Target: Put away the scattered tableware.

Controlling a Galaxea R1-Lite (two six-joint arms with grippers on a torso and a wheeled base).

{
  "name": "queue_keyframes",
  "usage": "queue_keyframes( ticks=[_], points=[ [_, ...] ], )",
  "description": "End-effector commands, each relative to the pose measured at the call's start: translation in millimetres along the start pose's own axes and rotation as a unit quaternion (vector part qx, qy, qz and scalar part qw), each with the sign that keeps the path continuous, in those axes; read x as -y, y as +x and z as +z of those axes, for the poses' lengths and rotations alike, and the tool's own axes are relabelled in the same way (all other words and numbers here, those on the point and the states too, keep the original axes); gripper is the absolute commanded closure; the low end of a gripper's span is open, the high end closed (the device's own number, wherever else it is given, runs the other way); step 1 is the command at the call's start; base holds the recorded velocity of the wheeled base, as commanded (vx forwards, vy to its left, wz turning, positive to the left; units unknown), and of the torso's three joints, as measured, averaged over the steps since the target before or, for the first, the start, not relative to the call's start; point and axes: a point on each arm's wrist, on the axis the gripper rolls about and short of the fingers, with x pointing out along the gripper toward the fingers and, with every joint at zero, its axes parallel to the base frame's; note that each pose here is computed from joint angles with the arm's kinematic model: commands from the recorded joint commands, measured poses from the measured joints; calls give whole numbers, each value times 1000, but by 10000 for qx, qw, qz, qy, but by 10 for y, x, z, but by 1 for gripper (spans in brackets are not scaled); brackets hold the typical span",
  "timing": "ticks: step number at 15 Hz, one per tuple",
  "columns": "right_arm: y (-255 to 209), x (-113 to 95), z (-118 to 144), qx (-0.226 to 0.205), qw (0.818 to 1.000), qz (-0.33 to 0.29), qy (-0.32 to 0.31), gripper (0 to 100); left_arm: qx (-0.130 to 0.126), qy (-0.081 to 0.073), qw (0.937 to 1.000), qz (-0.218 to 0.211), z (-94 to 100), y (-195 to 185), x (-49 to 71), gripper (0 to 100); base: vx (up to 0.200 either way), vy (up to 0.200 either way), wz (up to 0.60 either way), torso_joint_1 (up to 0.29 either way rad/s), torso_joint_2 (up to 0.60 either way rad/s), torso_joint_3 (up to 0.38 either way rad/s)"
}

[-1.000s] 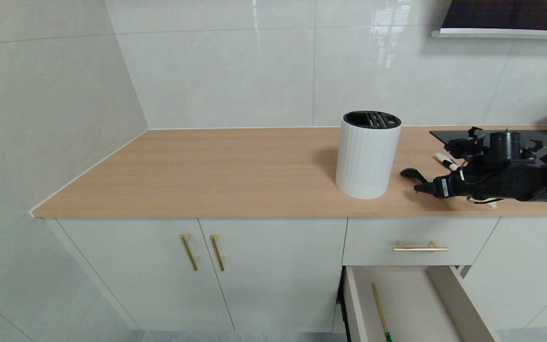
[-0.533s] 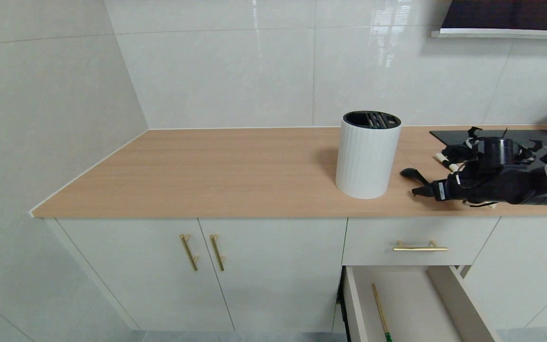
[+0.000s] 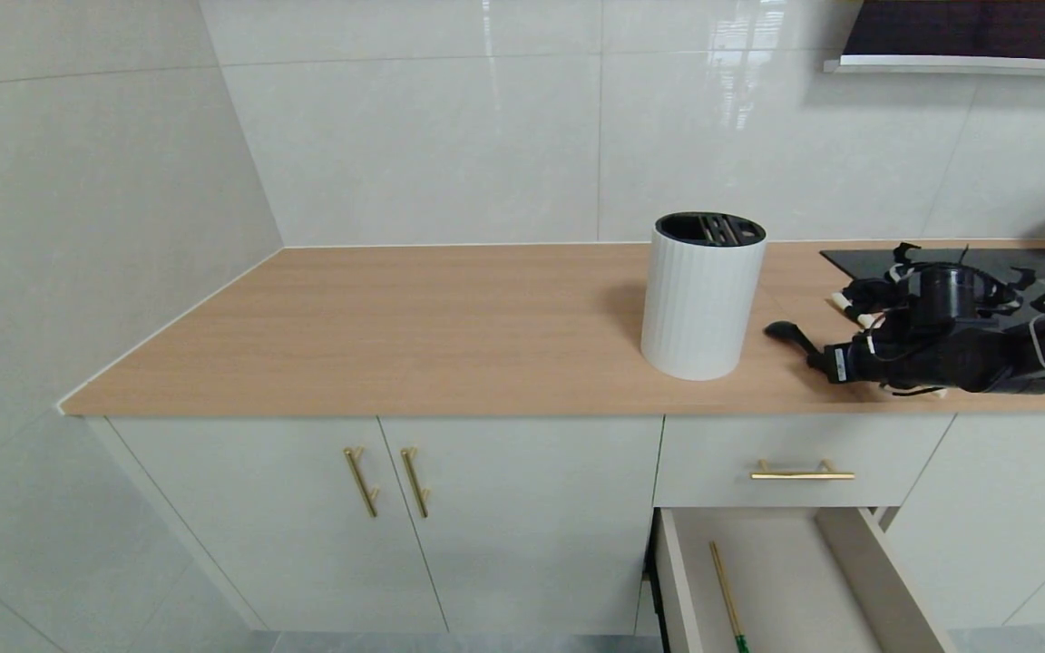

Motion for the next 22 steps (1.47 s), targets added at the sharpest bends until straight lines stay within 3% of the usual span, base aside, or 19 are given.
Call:
queue_keyframes(
  ticks=[1, 8, 11, 12, 16, 18, 22],
  points=[
    [50, 1, -56, -90, 10000, 20, 18, 100, 2, -1, 10000, 2, 0, 0, 0, 0, 0, 0, 0, 0, 0, 0],
    [-92, -27, 57, 32, 10000, -2, 32, 100, 2, -1, 10000, 2, 0, 0, 0, 0, 0, 0, 0, 0, 0, 0],
    [-621, -171, 182, 142, 9996, -4, 246, 100, 2, -1, 10000, 2, 0, 0, 0, 0, 0, 0, 0, 0, 0, 0],
    [-1002, -280, 177, 166, 9995, 9, 270, 100, 2, -1, 10000, 2, 0, 0, 0, 0, 0, 0, 0, 0, 0, 0],
    [-1840, -569, -113, 79, 9987, 30, 502, 100, 2, -9, 10000, 2, 0, 0, 0, 0, 0, 0, 0, 0, 0, 0],
    [-2048, -663, -325, -138, 9986, 18, 517, 100, 2, -1, 10000, 2, 0, 0, 0, 0, 0, 0, 0, 0, 0, 0],
    [-2300, -846, -949, -1034, 9922, 121, 690, 100, 2, -1, 10000, 2, 0, 0, 0, 0, 0, 0, 0, 0, 0, 0]
  ],
)
